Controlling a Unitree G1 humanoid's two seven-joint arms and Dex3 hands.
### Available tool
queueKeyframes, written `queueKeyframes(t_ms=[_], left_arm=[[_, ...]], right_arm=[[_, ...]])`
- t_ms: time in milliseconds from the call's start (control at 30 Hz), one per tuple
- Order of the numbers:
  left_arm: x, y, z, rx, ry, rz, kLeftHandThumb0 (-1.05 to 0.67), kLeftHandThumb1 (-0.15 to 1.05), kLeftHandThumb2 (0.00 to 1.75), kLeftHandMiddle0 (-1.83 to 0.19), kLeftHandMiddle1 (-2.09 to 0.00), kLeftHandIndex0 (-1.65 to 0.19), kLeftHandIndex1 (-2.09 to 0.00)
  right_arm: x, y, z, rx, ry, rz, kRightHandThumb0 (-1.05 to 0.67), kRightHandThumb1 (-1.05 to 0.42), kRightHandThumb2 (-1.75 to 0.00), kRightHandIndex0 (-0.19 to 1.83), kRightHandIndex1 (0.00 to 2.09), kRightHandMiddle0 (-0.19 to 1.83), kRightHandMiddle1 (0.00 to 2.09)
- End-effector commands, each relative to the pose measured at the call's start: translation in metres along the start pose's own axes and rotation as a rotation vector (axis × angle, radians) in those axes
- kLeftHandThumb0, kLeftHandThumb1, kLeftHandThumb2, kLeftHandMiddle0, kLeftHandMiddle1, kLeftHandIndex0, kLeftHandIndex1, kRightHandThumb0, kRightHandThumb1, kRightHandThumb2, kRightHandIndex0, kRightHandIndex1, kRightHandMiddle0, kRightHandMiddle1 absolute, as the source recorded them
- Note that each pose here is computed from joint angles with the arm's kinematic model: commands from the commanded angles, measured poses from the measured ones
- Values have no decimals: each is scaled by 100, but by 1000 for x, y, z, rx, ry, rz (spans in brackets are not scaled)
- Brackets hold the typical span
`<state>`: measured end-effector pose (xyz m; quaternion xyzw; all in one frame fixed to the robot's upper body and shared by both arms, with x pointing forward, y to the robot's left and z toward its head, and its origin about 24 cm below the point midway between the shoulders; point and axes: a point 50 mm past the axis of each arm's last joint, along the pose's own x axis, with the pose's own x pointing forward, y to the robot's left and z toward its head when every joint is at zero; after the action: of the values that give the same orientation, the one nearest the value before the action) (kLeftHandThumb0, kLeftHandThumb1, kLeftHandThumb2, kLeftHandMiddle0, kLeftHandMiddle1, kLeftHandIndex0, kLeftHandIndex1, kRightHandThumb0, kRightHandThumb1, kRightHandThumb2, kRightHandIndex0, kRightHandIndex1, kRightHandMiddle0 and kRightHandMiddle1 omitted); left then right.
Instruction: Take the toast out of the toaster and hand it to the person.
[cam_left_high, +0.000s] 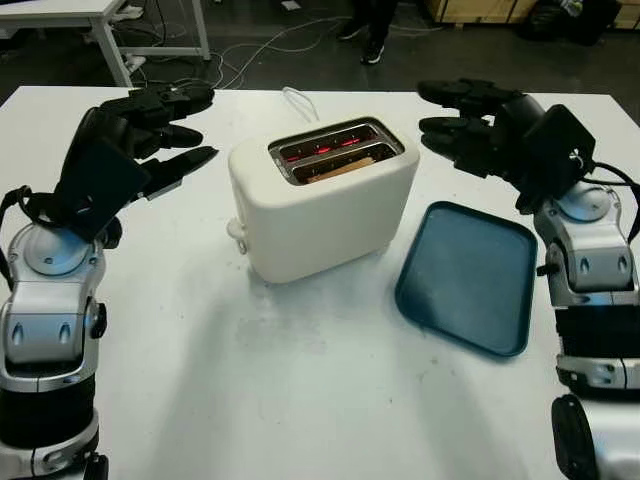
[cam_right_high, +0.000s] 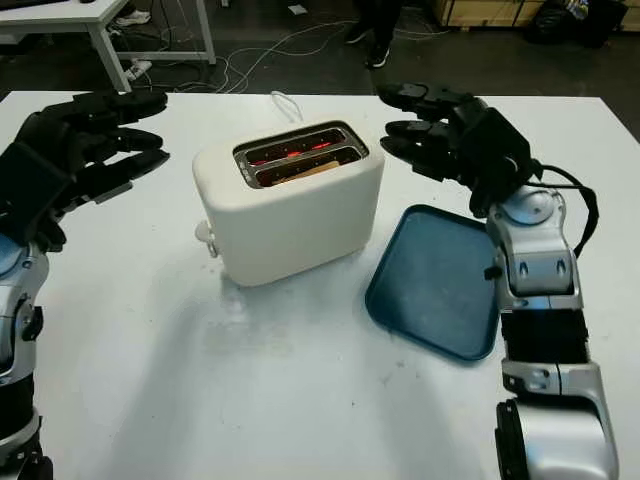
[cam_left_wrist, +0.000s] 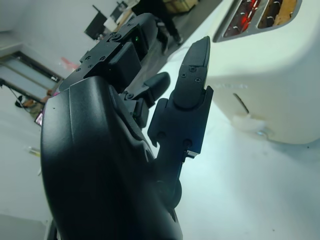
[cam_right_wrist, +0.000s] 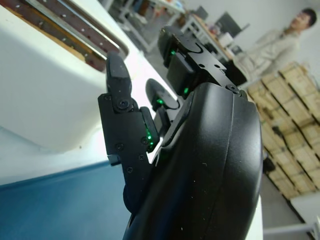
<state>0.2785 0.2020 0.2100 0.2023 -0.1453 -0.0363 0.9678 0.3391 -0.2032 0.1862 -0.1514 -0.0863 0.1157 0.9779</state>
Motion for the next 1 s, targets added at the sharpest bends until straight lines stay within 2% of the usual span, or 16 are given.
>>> queueKeyframes(t_ms=[0,200,600,967], left_arm=[[-2,2,0,-14,9,13,-38,92,6,-39,-82,-67,-7],[-4,3,1,-29,13,22,-37,92,7,-37,-79,-65,-6],[-7,1,6,-61,38,27,-34,92,10,-28,-75,-59,-3],[-5,-1,3,-56,38,22,-37,92,10,-29,-76,-59,-3]], right_arm=[[-4,3,-6,88,12,-18,-12,-92,-30,28,27,40,0],[-8,9,-12,107,47,-15,-9,-92,-36,23,20,31,0],[-6,12,-9,82,52,-2,-16,-92,-29,27,17,35,2],[-5,10,-7,22,53,12,-21,-92,-25,33,18,38,2]])
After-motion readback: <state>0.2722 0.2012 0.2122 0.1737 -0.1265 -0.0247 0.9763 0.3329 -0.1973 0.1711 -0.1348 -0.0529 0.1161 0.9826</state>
